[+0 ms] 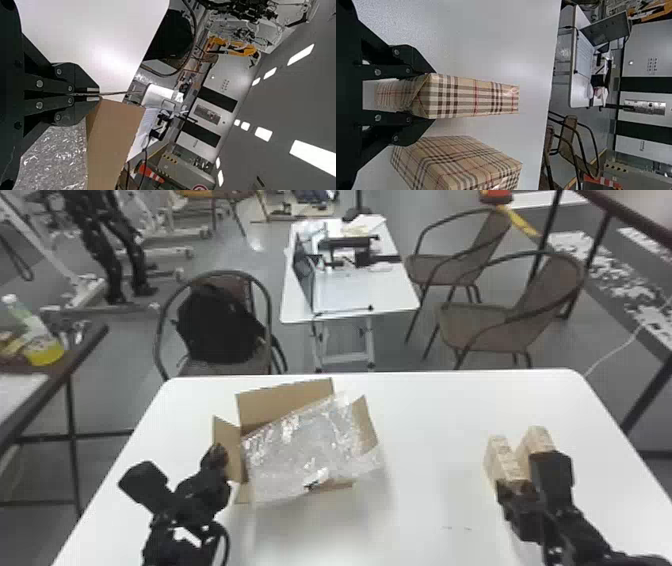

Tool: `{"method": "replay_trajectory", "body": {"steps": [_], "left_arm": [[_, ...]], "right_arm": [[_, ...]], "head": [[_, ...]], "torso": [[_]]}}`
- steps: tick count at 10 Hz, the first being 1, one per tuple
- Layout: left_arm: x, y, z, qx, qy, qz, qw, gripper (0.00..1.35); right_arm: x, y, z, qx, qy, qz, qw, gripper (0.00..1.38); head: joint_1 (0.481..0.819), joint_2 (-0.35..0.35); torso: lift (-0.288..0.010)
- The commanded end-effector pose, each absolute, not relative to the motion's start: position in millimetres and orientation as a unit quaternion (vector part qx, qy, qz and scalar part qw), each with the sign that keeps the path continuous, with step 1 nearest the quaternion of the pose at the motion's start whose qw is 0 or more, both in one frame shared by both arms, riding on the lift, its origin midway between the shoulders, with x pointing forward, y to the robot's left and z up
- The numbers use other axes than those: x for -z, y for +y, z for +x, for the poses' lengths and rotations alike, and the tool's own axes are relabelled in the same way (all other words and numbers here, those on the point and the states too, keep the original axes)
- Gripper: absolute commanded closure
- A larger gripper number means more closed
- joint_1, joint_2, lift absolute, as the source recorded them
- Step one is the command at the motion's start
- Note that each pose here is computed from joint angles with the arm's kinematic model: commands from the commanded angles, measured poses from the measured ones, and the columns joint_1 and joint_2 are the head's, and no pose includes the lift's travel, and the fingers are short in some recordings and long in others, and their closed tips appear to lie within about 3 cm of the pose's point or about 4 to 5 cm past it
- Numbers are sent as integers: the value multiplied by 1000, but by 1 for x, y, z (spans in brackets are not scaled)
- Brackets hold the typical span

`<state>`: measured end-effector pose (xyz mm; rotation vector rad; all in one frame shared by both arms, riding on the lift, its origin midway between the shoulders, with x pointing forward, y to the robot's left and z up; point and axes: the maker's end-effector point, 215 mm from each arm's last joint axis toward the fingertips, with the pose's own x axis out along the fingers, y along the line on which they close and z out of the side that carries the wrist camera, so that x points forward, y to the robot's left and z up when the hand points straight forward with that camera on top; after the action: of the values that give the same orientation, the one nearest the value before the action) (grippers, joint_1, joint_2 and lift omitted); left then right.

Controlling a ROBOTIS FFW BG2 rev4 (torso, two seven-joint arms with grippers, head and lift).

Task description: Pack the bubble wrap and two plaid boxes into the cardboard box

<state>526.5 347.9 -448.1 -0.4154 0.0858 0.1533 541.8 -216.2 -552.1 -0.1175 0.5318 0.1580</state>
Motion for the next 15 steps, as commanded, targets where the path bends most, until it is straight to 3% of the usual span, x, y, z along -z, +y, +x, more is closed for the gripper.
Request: {"method": "replay_trajectory", "body": {"steps": [1,6,11,13,15], "left_arm": [[448,347,526,-76,42,-207,974,1214],[449,348,525,-77,43,-207,974,1214],[449,346,528,-75,44,-207,975,1214],[449,343,530,-72,45,-207,975,1214],[447,339,534,-69,44,-208,975,1214]], "right_arm": [[553,-217,540,-76,264,-59,960,924],[526,-185,548,-105,229,-47,967,926],[376,-58,570,-226,80,-44,970,926],[351,-3,562,-298,65,-12,952,924],[360,46,551,-379,99,20,920,926]], "head": [[695,135],[695,148],[695,243],[695,285],[695,343]], "torso": [[-14],[-14],[-14],[-14],[-14]]}}
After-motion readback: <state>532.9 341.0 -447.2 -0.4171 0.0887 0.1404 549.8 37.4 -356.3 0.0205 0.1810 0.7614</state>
